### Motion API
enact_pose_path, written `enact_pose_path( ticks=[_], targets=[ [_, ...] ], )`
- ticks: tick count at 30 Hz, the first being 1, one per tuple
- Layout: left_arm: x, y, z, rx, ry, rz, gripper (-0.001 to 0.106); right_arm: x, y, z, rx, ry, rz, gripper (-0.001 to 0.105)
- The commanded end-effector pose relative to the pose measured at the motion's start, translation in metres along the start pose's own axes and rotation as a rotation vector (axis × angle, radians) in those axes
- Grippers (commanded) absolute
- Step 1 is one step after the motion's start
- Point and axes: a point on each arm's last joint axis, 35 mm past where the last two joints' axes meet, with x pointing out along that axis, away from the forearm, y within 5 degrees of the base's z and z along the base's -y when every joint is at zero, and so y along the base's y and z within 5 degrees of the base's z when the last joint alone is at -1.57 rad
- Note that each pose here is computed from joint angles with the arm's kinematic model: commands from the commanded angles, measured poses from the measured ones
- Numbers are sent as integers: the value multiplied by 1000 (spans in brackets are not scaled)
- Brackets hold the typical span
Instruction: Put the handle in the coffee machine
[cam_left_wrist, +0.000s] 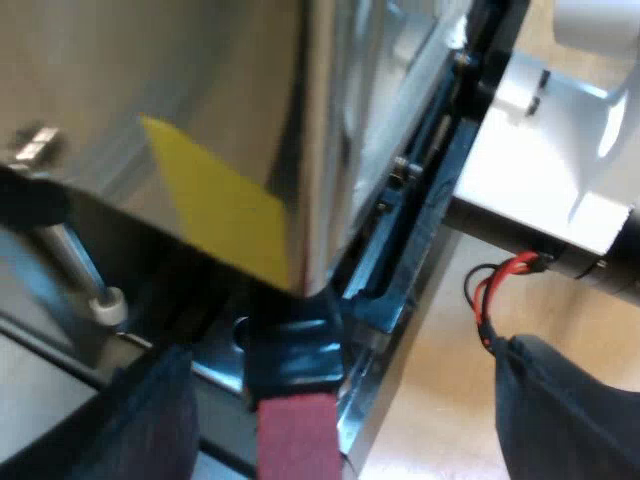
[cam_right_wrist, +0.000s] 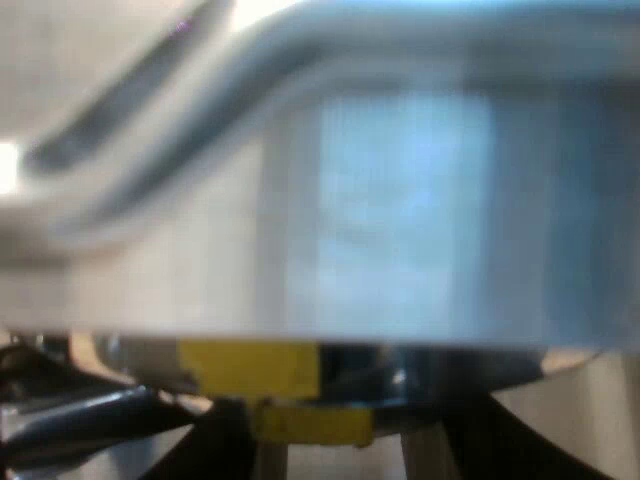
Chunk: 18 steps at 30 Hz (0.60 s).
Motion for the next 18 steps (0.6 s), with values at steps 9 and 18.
enact_pose_path(
  ticks=[9, 18],
  targets=[
    [-36, -5, 22, 2, -73, 48, 22, 2, -29, 57, 212, -150, -58, 30],
    [-42, 3, 28, -7, 52, 243, 0, 2, -29, 57, 212, -150, -58, 30]
  ],
)
